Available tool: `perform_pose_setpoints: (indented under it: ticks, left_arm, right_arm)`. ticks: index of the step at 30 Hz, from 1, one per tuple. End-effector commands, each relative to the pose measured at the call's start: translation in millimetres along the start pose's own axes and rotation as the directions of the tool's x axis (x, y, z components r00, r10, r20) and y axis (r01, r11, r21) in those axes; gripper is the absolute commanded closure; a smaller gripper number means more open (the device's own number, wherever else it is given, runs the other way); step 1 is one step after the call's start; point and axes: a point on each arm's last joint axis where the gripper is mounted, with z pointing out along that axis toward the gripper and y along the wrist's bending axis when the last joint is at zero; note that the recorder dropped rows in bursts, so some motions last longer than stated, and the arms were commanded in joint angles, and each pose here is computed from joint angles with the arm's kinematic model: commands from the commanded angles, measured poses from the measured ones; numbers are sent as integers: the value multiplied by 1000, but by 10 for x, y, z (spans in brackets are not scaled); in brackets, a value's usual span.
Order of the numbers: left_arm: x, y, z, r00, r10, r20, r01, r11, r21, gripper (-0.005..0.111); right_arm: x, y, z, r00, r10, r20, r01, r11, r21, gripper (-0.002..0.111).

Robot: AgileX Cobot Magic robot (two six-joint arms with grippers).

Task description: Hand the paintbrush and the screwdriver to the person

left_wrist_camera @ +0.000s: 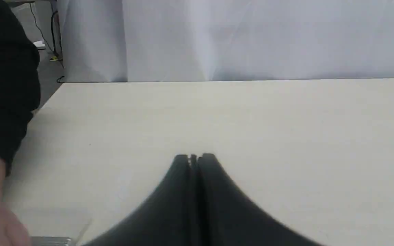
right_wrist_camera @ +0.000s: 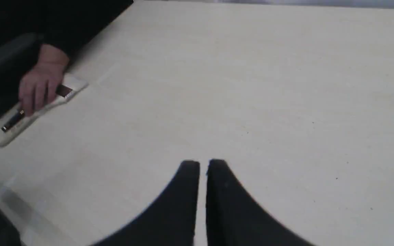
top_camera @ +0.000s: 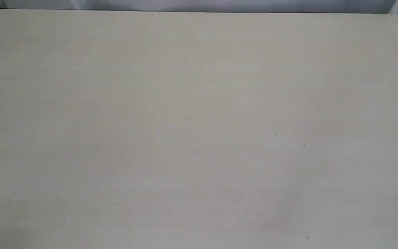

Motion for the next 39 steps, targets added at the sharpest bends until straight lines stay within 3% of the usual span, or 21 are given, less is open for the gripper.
perform_pose_setpoints:
  ticks: [1,4,8,10,17,22,26,31,39]
  left_arm:
    - [0,-5,0,1000,-3,7,3,1000,9,107]
    - [0,-5,0,1000,-3,7,3,1000,9,107]
    - [0,-5,0,1000,-3,7,3,1000,9,107]
    - [0,-5,0,1000,-3,7,3,1000,9,107]
    - [0,-6,0,1000,-5,6,5,1000,10,107]
    - [0,-6,0,1000,-5,6,5,1000,10,107]
    - [0,-6,0,1000,-5,6,5,1000,10,107]
    - [0,-6,0,1000,-5,6,5,1000,10,107]
    - [0,-6,0,1000,-5,6,5,1000,10,107]
  right_arm:
    - [10,-105,-70,996,22,85,-26,999,47,104]
    - [45,-117,-64,980,-27,195,13,997,72,104]
    - [66,3,19,899,-216,381,206,976,69,104]
    - [105,30,65,867,-242,435,233,970,77,104]
    - [206,-183,128,859,-217,464,68,946,318,104]
    - [268,-344,70,837,-134,531,-149,877,456,104]
    - [377,-432,24,816,-144,559,-231,807,544,104]
    - [538,-480,-11,810,-221,543,-222,741,633,104]
    - [604,-427,-74,786,-364,500,-119,704,700,104]
